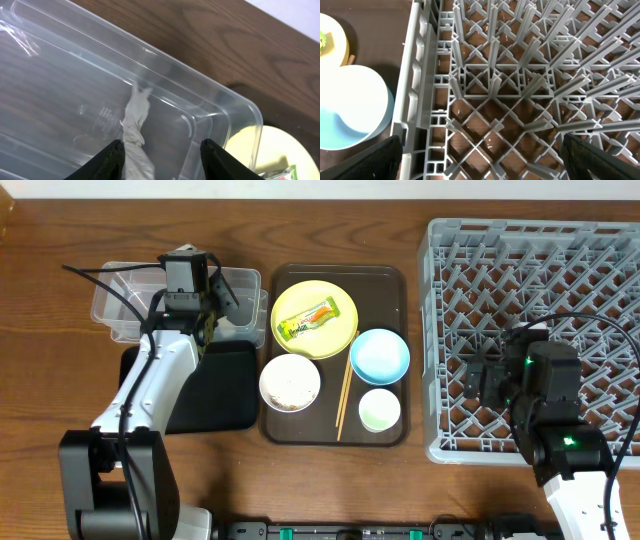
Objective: Sort waste into correct bins and load items into the dishwasher rack
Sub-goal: 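Carry the tissue left and drop it into the clear bin, then grasp the green snack wrapper on the yellow plate with the left gripper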
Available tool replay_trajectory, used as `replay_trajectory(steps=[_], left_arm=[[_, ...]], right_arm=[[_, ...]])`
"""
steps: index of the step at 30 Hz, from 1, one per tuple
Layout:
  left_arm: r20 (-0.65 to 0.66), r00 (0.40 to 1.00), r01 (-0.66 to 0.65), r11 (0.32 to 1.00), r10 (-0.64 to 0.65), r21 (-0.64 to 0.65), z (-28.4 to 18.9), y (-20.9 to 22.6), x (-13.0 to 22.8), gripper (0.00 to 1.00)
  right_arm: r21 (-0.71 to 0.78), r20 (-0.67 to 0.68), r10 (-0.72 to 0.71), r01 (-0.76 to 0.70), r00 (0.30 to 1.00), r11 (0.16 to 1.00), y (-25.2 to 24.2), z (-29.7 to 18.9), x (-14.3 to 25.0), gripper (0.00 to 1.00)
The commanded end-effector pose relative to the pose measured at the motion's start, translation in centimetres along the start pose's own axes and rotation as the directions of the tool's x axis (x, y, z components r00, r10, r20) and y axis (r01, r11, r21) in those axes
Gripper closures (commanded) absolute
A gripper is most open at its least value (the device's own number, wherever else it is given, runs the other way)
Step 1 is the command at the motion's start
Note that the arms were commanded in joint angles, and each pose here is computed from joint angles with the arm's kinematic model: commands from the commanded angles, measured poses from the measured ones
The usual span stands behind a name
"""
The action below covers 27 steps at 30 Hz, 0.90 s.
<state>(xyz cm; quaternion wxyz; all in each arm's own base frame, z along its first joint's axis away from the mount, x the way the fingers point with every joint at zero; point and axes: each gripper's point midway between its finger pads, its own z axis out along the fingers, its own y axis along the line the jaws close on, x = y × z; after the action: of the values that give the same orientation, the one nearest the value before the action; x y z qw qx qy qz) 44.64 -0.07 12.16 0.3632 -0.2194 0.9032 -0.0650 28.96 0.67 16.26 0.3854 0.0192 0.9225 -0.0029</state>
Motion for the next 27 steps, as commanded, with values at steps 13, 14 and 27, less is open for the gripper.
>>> replay_trajectory(steps=[13,14,27], left_arm=[[0.142,0.731,-0.668,0.658,0.667,0.349,-4.0,-11.3,4.5,0.38],[0.154,0.691,-0.706,0.612,0.707,0.357,-4.0,-11.9,5.3,0.34],[0.057,0.553,-0.759,0.475,0.831,0.446,1.7,-13.5,13.7,0.22]], right_arm=[[-0.006,0.019,0.011,-0.011,1.0,1.0,0.2,-0.3,-0.8,0.01],[-0.006,0.019,0.011,-0.011,1.0,1.0,0.2,-0.4,-0.8,0.01],[-0.006,0.019,0.011,-0.011,1.0,1.0,0.2,-0.4,-0.8,0.01]])
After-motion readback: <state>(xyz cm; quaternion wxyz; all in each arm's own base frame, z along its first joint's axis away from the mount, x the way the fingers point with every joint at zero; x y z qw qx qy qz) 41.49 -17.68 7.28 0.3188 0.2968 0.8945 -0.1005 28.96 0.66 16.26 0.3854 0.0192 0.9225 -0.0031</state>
